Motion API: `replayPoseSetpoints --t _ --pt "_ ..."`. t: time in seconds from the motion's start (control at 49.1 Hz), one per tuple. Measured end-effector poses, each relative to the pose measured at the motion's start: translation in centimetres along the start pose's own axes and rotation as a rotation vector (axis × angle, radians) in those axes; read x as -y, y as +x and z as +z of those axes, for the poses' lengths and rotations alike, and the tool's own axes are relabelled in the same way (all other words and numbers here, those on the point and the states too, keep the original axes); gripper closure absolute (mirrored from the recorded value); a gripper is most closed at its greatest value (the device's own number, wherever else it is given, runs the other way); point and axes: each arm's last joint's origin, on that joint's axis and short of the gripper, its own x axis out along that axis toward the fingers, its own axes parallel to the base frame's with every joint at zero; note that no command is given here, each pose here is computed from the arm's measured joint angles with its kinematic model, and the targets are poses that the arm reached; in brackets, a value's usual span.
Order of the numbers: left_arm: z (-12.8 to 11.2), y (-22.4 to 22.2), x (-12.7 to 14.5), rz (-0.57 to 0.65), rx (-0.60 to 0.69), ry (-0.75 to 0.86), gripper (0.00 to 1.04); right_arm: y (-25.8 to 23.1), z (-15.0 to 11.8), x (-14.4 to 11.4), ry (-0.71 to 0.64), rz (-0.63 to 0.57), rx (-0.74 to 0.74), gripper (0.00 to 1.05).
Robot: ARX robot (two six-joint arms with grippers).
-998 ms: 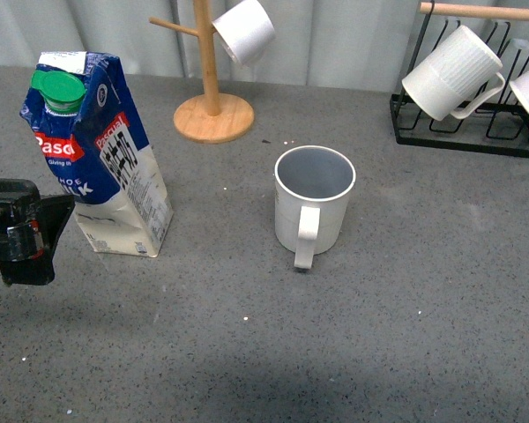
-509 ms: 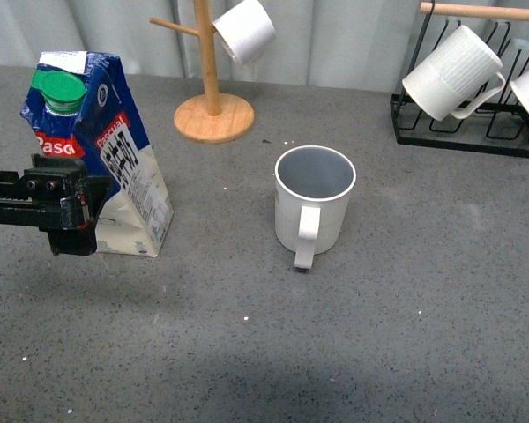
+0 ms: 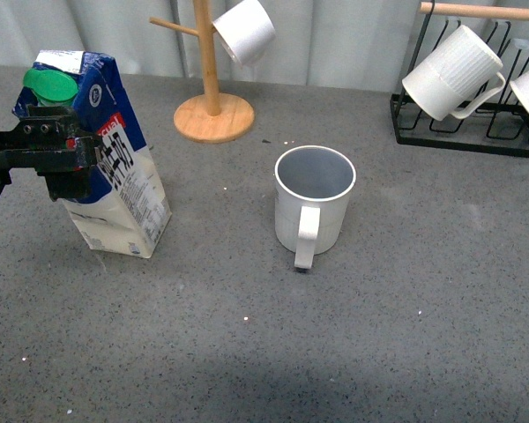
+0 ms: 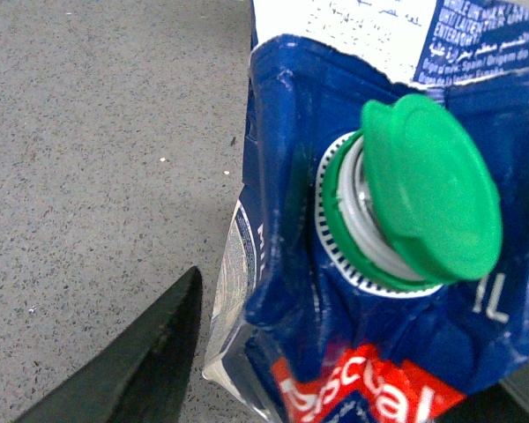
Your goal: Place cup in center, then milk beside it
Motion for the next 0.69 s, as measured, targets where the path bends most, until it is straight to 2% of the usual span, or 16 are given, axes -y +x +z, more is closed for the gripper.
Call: replayPoseSetpoints --t 0.244,0.407,0.468,0.692 --pt "0.3 -0.2 0.6 -0.015 0.010 -0.003 0.69 0.0 0.0 0.0 0.000 0.000 0.000 0.09" --pt "0.6 -0.7 3.1 -0.056 0.044 -0.007 0.95 0.0 0.0 0.0 0.000 0.000 0.000 0.09" --pt "0.6 -0.8 4.1 -0.073 0.052 -0.003 1.00 0.0 0.0 0.0 0.000 0.000 0.000 0.09" --pt "-0.3 -0.3 7.2 -0.113 0.057 0.009 1.01 0.0 0.0 0.0 0.000 0.000 0.000 0.09"
